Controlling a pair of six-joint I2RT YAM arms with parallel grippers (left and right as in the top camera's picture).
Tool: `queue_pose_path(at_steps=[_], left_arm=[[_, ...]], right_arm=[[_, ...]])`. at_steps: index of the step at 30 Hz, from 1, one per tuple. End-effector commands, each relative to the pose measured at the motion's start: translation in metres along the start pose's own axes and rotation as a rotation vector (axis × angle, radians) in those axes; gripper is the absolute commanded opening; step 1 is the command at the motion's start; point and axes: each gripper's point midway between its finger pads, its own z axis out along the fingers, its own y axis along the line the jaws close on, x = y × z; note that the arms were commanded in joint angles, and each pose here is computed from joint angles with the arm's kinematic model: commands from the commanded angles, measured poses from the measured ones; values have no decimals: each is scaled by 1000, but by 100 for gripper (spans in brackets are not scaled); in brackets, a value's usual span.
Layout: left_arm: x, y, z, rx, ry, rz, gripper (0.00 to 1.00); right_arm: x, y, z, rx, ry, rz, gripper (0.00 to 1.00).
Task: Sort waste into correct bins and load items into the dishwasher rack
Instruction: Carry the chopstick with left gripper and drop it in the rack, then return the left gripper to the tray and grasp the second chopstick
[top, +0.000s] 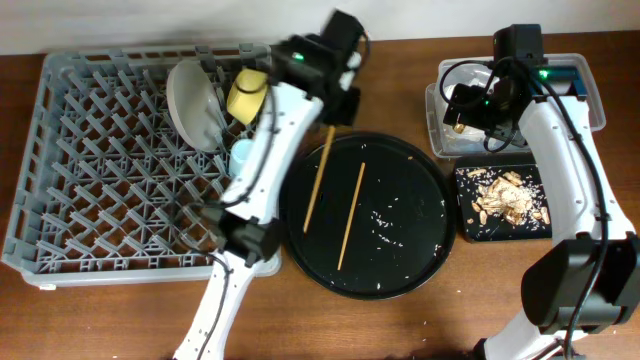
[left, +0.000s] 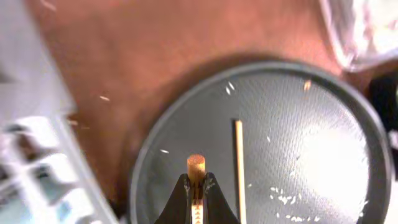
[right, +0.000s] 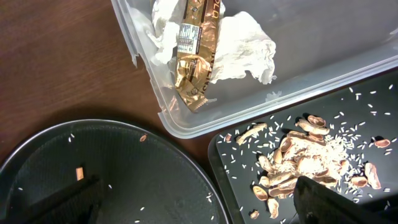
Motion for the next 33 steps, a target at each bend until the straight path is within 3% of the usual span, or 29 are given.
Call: queue_pose_path(at_steps=[1, 4, 8, 15, 19, 28, 31, 33], left_arm=[[-18, 47, -74, -66, -156, -46, 0], [-14, 95, -136, -156, -238, -119, 0], [25, 168, -182, -241, -210, -274, 0], [69, 248, -137, -292, -1, -315, 0], [70, 231, -97, -178, 49, -261, 0], [56, 212, -36, -153, 34, -196, 0], [58, 213, -33, -157, 38, -197, 20], [58, 213, -33, -157, 39, -198, 21]], right_arm=[[0, 0, 2, 0, 4, 5, 98], [0, 0, 2, 0, 4, 5, 98], [0, 0, 2, 0, 4, 5, 98], [0, 0, 2, 0, 4, 5, 99], [0, 0, 2, 0, 4, 5, 98], [0, 0, 2, 0, 4, 5, 98], [0, 0, 2, 0, 4, 5, 98], [0, 0, 2, 0, 4, 5, 99]])
